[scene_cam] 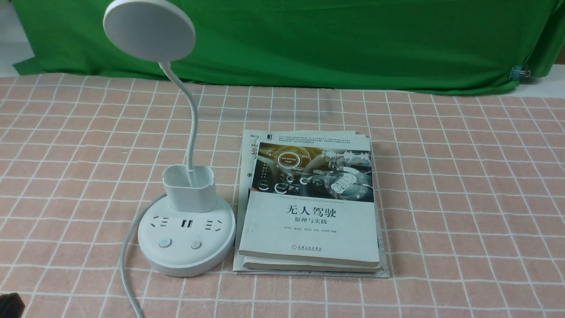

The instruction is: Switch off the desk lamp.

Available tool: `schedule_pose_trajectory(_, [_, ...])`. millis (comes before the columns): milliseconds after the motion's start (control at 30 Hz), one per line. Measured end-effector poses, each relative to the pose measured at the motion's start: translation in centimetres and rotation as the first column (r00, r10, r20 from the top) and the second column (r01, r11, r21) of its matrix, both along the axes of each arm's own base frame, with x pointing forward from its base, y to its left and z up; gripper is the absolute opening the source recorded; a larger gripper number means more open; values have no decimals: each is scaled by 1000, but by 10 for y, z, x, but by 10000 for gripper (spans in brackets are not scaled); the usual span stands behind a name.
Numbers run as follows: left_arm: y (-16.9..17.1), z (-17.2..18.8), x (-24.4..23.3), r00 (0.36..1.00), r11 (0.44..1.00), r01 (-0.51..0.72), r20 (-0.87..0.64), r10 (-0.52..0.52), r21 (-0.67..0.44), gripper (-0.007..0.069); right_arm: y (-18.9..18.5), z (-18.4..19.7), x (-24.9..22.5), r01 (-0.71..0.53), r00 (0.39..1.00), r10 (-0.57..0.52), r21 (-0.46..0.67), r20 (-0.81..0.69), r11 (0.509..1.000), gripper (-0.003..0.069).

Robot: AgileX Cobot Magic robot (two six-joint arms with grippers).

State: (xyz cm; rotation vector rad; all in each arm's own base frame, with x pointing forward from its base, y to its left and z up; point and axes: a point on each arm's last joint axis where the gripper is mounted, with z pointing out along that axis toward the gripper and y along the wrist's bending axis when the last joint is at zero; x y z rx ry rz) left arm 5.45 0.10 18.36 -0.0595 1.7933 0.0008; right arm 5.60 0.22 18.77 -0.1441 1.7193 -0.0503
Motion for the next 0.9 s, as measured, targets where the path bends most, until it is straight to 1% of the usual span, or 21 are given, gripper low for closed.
schedule_pose_trajectory(900, [1, 0, 0, 1000, 1000, -1, -3, 1, 19, 6, 0, 0, 0, 0, 1000, 0, 0, 0, 1000, 240])
